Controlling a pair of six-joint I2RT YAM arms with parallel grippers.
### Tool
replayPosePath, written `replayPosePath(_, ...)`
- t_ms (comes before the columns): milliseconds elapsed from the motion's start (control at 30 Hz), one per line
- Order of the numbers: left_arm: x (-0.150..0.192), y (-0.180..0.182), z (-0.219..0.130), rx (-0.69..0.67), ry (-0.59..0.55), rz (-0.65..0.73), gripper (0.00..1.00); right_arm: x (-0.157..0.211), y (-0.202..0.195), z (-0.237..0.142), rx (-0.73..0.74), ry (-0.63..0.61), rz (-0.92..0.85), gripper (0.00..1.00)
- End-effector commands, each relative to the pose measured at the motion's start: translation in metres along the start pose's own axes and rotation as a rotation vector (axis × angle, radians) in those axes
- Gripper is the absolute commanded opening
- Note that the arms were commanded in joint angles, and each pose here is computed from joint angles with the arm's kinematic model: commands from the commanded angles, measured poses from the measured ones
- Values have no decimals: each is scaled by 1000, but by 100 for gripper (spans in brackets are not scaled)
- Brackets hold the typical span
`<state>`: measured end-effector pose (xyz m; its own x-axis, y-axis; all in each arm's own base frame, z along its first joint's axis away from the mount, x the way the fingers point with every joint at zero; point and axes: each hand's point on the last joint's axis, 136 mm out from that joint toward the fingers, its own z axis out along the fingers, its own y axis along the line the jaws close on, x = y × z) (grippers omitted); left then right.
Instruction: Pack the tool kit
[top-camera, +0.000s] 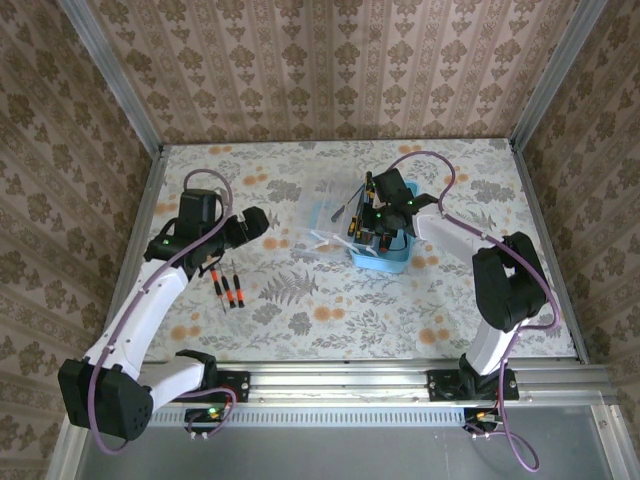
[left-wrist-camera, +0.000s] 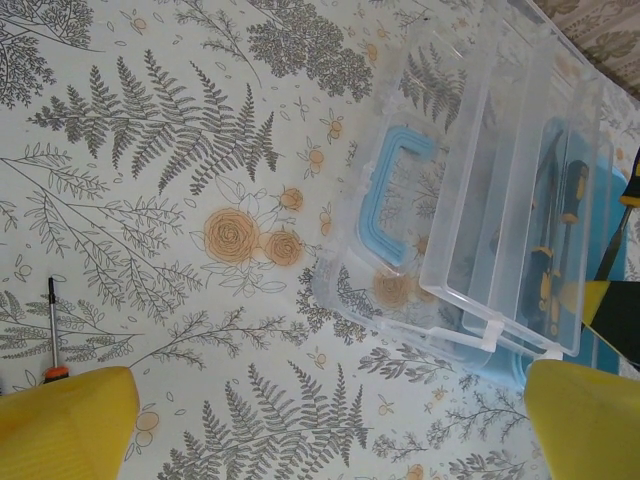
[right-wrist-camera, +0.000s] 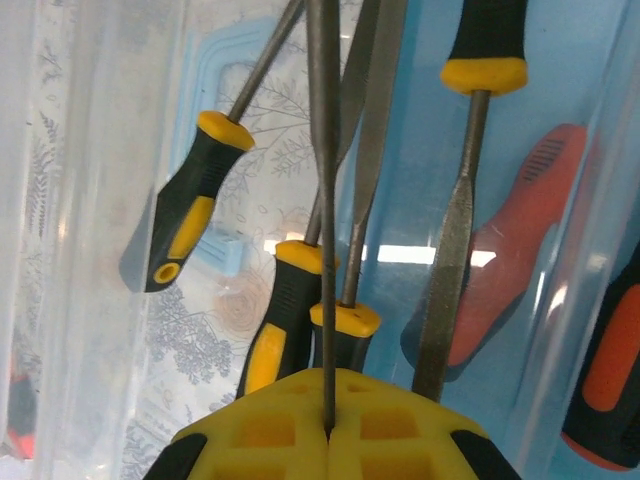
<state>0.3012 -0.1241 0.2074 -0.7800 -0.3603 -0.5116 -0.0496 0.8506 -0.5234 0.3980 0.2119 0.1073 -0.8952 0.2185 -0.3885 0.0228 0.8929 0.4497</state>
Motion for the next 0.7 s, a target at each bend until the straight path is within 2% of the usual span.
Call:
replayPosePath(0, -7, -8, -7, 42, -19, 15, 100, -2, -7, 0, 48, 16, -3, 7)
replayPosePath(100, -7, -7, -6, 45, -16, 10, 100, -1, -7, -3, 58, 27, -12, 19)
replayPosePath(500, -13, -8, -12, 39, -37, 12, 100, -19, 3, -45, 61, -62, -58, 29)
replayPosePath(667, -8, 20, -14, -92, -46, 9, 100, -26, 10, -82, 44, -145, -83, 31)
